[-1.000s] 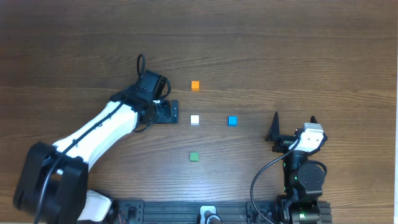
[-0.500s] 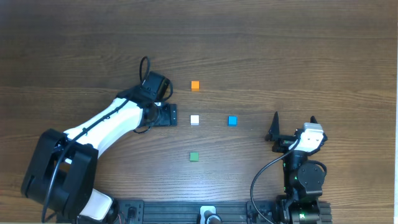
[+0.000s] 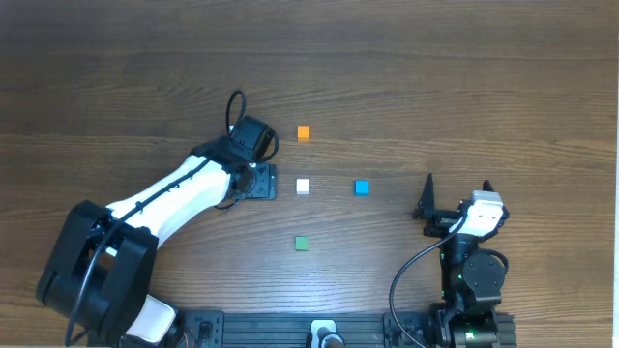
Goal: Stack Cubes
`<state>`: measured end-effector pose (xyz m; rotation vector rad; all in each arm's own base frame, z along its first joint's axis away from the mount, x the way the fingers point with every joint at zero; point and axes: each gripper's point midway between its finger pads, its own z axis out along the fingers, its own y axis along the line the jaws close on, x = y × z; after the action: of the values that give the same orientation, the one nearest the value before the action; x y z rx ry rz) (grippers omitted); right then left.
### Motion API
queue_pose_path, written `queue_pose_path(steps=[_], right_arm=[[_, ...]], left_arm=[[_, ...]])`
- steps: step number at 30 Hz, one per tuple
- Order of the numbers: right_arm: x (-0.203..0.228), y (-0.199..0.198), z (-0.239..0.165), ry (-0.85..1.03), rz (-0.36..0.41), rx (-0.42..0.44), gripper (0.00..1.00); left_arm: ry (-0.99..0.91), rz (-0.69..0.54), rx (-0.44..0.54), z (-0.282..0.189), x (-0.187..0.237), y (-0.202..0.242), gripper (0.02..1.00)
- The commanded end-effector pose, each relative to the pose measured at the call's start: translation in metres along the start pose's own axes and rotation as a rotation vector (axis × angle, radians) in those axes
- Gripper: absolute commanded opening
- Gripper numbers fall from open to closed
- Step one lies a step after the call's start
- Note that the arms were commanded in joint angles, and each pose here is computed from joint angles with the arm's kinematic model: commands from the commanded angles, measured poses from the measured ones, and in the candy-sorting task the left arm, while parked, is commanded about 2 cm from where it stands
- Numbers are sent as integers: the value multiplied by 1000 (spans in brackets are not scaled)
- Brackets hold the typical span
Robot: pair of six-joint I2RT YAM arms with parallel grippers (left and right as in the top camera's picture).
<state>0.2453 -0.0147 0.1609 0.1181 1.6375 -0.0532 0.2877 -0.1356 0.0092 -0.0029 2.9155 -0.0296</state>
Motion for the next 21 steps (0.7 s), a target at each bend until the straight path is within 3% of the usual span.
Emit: queue_pose_path(steps=[1,21], right_arm=[[2,-1,0,0,-4,2,993],[2,-1,0,0,-4,2,991]], left_arm=[[-6,-5,-18,3,-5,1,691],[-18,-32,-25,9,-9,1,485]])
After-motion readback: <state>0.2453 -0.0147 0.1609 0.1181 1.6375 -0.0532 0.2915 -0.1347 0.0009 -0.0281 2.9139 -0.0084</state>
